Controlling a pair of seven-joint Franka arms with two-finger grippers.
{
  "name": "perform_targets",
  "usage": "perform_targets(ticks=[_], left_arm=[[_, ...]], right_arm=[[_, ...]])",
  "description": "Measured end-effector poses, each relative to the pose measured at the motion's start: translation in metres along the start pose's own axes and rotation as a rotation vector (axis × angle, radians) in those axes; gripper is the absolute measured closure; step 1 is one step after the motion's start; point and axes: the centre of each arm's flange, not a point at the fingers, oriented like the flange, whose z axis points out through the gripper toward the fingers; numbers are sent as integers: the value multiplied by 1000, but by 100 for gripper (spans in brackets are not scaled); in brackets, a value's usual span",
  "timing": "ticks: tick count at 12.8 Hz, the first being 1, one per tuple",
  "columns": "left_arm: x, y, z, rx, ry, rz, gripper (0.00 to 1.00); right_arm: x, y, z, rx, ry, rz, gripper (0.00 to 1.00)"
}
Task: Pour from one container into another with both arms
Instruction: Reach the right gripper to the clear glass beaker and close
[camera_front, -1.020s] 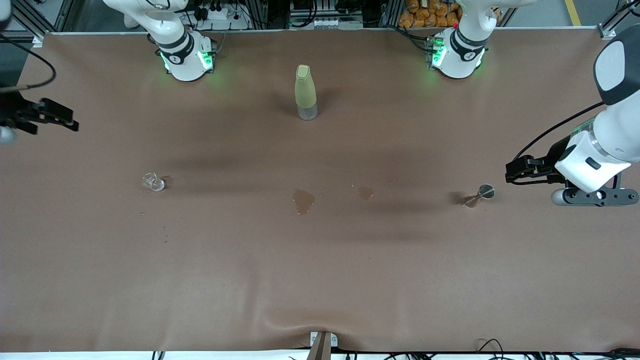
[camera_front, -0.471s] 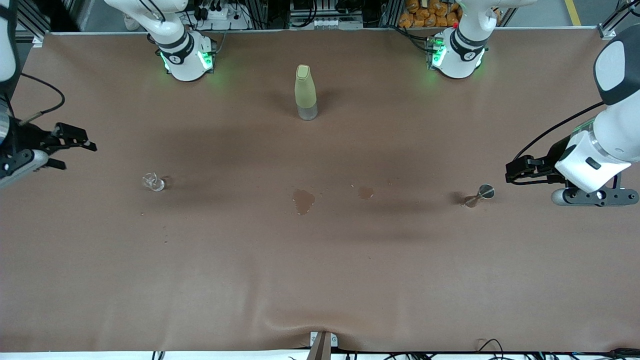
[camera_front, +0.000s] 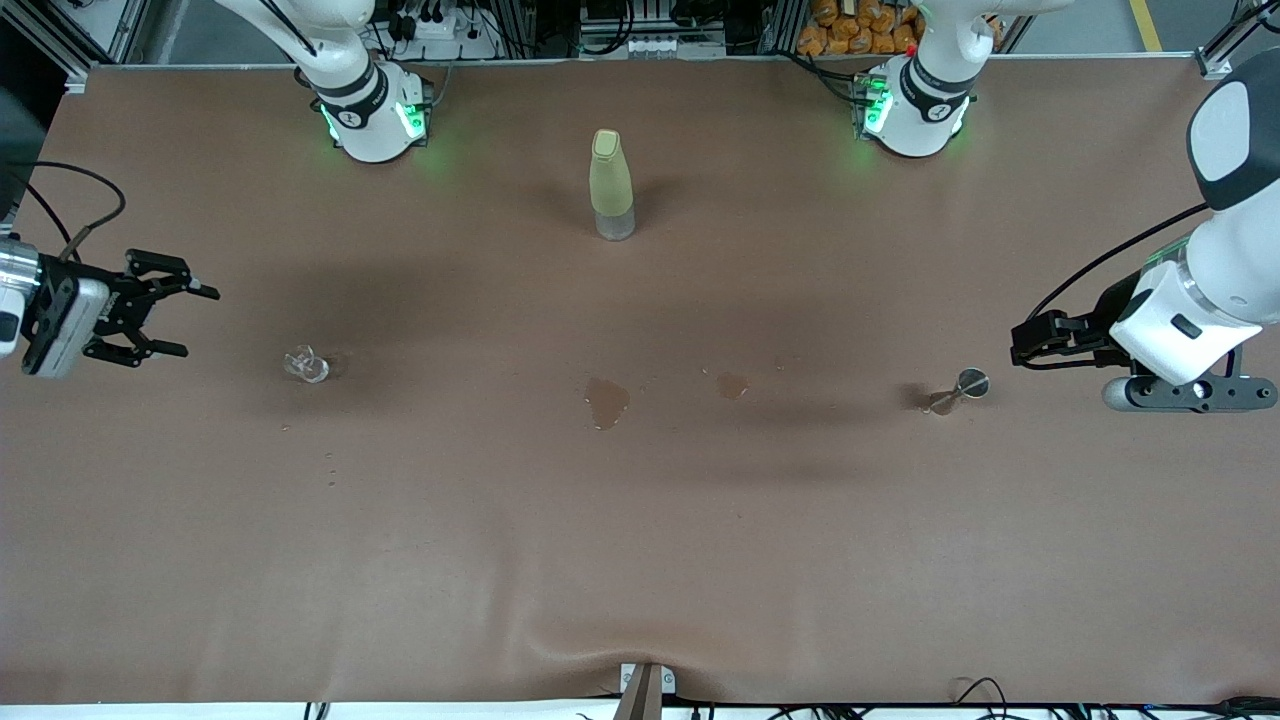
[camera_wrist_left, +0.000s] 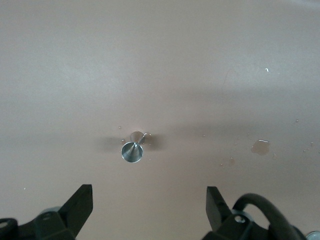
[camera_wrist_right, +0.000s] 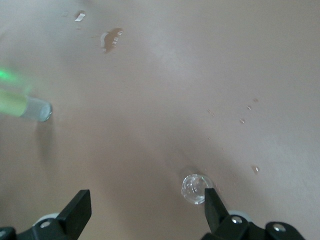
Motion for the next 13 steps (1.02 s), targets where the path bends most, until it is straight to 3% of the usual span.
perform_targets(ticks=[3, 6, 11, 13], left_arm=[[0, -1, -1, 0, 1, -1, 0], [0, -1, -2, 0, 3, -2, 0], [0, -3, -3, 0, 5, 41, 0], [0, -6, -3, -1, 6, 114, 0]], right_arm=[[-61, 28, 30, 58, 172, -163, 0], [-109, 62, 76, 98, 280, -259, 0], [-153, 99, 145, 182, 508, -428, 0], [-160, 123, 169, 214, 556, -481, 0]])
